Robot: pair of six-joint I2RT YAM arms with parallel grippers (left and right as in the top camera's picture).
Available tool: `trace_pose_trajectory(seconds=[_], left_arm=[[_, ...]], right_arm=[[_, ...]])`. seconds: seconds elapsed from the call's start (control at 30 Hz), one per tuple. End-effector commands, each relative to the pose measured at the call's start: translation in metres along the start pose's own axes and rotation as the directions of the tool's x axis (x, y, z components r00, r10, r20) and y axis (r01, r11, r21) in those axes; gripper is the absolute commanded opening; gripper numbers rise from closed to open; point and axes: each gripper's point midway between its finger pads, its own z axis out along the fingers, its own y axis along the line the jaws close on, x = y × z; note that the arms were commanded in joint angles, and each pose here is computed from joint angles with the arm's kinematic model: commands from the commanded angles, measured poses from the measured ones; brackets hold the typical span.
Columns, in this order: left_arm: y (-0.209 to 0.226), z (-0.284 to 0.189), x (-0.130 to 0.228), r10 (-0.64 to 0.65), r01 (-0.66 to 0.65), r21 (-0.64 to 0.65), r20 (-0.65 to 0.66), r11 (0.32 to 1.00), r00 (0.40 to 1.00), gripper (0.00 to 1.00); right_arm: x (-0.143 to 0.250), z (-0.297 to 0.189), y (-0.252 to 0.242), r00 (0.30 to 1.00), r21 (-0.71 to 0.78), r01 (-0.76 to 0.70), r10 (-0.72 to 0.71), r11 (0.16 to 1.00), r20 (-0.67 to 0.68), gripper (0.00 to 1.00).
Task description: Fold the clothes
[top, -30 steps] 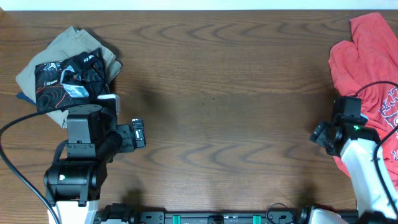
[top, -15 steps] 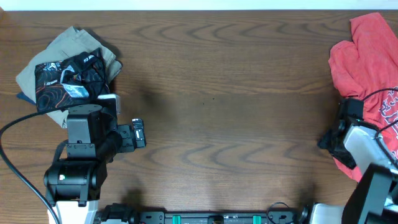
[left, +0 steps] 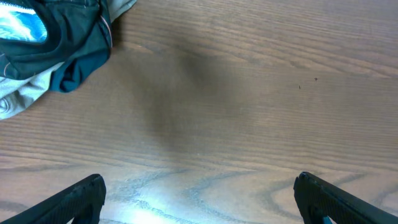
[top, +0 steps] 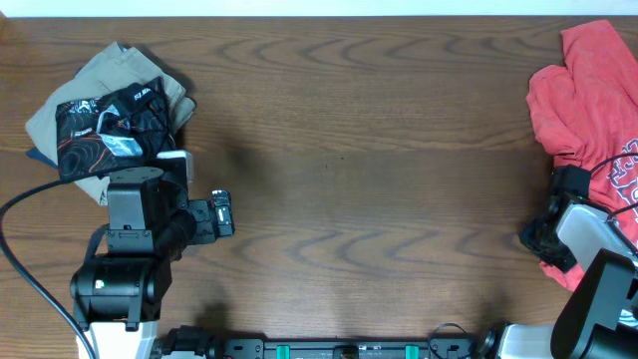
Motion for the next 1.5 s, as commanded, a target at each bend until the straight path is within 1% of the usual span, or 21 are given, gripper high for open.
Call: trace_pose_trajectory(seconds=[0.0, 0.07, 0.17, 0.2, 0.3, 0.37, 0.5, 0.63, 0.77, 0.83, 0.9, 0.93, 1.0, 1.07, 1.1, 1.13, 1.17, 1.27, 1.33, 1.4, 1.47], left_arm=[[-0.001, -0.005, -0.007, -0.007, 0.007, 0.004, 0.024, 1.0, 1.0, 0.98], [-0.001, -0.005, -0.008, -0.007, 0.007, 0.004, 0.028, 1.0, 1.0, 0.98], [-0.002, -0.005, -0.009, -0.007, 0.007, 0.005, 0.03, 1.0, 1.0, 0.98], [-0.002, -0.005, -0.009, -0.007, 0.007, 0.005, 0.03, 1.0, 1.0, 0.98], [-0.002, -0.005, -0.009, -0.007, 0.007, 0.005, 0.03, 1.0, 1.0, 0.98], [-0.002, -0.005, -0.009, -0.007, 0.007, 0.005, 0.031, 1.0, 0.999, 0.98], [-0.002, -0.005, -0.009, -0.007, 0.007, 0.005, 0.031, 1.0, 0.999, 0.98], [-0.002, -0.005, -0.009, -0.007, 0.007, 0.005, 0.031, 1.0, 0.999, 0.98], [-0.002, -0.005, -0.009, -0.007, 0.007, 0.005, 0.03, 1.0, 1.0, 0.98], [-0.002, -0.004, -0.009, -0.007, 0.007, 0.005, 0.029, 1.0, 1.0, 0.98], [-0.002, -0.004, -0.008, -0.008, 0.008, 0.005, 0.027, 1.0, 1.0, 0.98], [-0.001, -0.003, -0.008, -0.008, 0.008, 0.005, 0.025, 1.0, 1.0, 0.98], [-0.001, -0.003, -0.008, -0.008, 0.008, 0.005, 0.024, 1.0, 1.0, 0.98], [-0.002, -0.003, -0.008, -0.029, 0.029, 0.006, 0.024, 1.0, 0.999, 0.98], [-0.002, -0.003, -0.008, -0.063, 0.063, 0.006, 0.024, 0.998, 0.998, 0.98], [-0.002, -0.003, -0.008, -0.098, 0.098, 0.007, 0.023, 0.995, 0.995, 0.98], [-0.002, -0.003, -0.008, -0.147, 0.147, 0.008, 0.023, 0.989, 0.989, 0.98], [-0.002, -0.003, -0.008, -0.283, 0.283, 0.012, 0.021, 0.959, 0.959, 0.98], [-0.007, -0.001, -0.006, -0.353, 0.353, 0.04, -0.003, 0.935, 0.936, 0.98], [-0.018, 0.003, -0.003, -0.388, 0.392, 0.09, -0.057, 0.916, 0.92, 0.98], [-0.031, 0.01, 0.002, -0.389, 0.405, 0.136, -0.128, 0.904, 0.912, 0.98]], right_arm=[[-0.004, -0.016, 0.012, 0.999, -0.105, 0.018, -0.021, 0.994, -0.028, 0.01], [-0.019, -0.041, 0.02, 0.999, -0.178, 0.041, -0.041, 0.983, 0.001, 0.01], [-0.047, -0.102, 0.036, 0.99, -0.344, 0.134, -0.107, 0.929, 0.094, 0.01], [-0.052, -0.124, 0.042, 0.983, -0.403, 0.175, -0.133, 0.898, 0.13, 0.01], [-0.05, -0.197, 0.065, 0.939, -0.576, 0.339, -0.226, 0.744, 0.26, 0.01], [-0.034, -0.23, 0.079, 0.905, -0.646, 0.426, -0.282, 0.634, 0.32, 0.01], [0.019, -0.265, 0.104, 0.835, -0.712, 0.535, -0.412, 0.454, 0.365, 0.01], [0.078, -0.295, 0.139, 0.716, -0.737, 0.634, -0.537, 0.233, 0.446, 0.01], [0.116, -0.328, 0.179, 0.632, -0.722, 0.689, -0.535, 0.057, 0.561, 0.02], [0.139, -0.347, 0.2, 0.567, -0.685, 0.727, -0.517, -0.053, 0.641, 0.01], [0.155, -0.357, 0.214, 0.523, -0.656, 0.746, -0.508, -0.117, 0.685, 0.03], [0.162, -0.357, 0.22, 0.505, -0.64, 0.758, -0.51, -0.123, 0.697, 0.1], [0.166, -0.345, 0.229, 0.483, -0.611, 0.787, -0.531, -0.085, 0.696, 0.22], [0.164, -0.328, 0.235, 0.474, -0.583, 0.812, -0.562, -0.017, 0.678, 0.5], [0.155, -0.315, 0.236, 0.491, -0.564, 0.824, -0.574, 0.059, 0.656, 0.73], [0.145, -0.307, 0.234, 0.506, -0.546, 0.829, -0.576, 0.119, 0.643, 0.92], [0.131, -0.298, 0.231, 0.525, -0.52, 0.833, -0.571, 0.192, 0.631, 0.99], [0.091, -0.283, 0.213, 0.577, -0.458, 0.816, -0.549, 0.354, 0.605, 0.99], [0.07, -0.276, 0.198, 0.618, -0.451, 0.786, -0.531, 0.423, 0.58, 0.99], [0.052, -0.266, 0.178, 0.665, -0.453, 0.746, -0.517, 0.487, 0.539, 0.99], [0.035, -0.253, 0.156, 0.717, -0.454, 0.696, -0.501, 0.556, 0.485, 0.99]])
